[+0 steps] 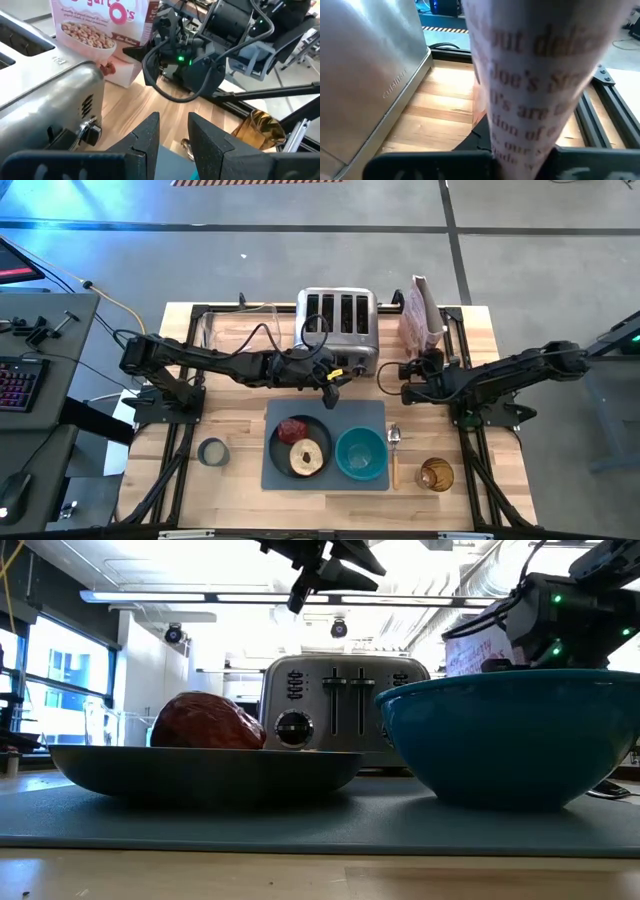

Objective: Arrange a breakfast setting
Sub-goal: Pour the cereal from the pink cereal box into the blue bowl

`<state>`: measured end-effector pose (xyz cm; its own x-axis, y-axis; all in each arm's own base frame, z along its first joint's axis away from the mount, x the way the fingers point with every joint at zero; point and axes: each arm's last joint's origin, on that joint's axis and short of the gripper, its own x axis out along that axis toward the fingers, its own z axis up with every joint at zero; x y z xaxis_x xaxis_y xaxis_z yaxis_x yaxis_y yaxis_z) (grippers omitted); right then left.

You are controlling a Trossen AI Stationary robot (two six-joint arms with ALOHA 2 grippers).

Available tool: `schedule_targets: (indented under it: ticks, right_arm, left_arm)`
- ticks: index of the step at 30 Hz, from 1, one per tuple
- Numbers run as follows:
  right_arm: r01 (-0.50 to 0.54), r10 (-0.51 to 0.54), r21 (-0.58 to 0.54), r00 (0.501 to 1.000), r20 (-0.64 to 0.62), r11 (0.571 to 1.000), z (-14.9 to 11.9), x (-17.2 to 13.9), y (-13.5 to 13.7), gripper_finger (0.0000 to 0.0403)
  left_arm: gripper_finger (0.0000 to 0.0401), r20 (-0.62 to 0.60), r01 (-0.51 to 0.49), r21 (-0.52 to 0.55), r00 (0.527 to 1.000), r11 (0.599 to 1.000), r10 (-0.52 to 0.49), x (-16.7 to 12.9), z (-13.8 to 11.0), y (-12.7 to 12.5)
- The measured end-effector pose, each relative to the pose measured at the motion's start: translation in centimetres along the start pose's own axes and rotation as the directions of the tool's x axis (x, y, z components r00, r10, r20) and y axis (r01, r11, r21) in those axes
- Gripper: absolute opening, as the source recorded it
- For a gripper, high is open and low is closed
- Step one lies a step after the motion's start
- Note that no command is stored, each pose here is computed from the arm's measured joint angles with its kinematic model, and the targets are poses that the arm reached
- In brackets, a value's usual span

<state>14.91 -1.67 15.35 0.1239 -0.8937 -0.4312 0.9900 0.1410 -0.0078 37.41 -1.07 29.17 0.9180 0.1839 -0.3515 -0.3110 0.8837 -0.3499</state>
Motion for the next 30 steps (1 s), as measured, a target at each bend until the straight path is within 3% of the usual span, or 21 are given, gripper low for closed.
schedule_targets:
  ticks: [12, 21, 30]
  right_arm:
    - [-0.066, 0.062, -0.063, 0.996, -0.063, 0.996, 2.3, -1.5, -3.1, 0.0000]
    - [-0.141, 0.138, -0.115, 0.990, -0.036, 0.983, 6.5, -3.6, -4.2, 0.0000]
    - [-0.144, 0.143, -0.214, 0.990, -0.019, 0.966, 11.1, -5.9, -5.6, 0.0000]
  left_arm:
    - [0.0090, 0.038, 0.020, -0.009, 0.999, 1.000, -0.020, 0.0, 0.4, -0.2]
    - [0.0090, 0.026, 0.032, -0.008, 0.999, 0.999, -0.032, 0.0, 0.4, -0.1]
    - [0.0090, 0.028, 0.028, -0.078, 0.999, 0.997, -0.026, 0.0, 0.4, 0.0]
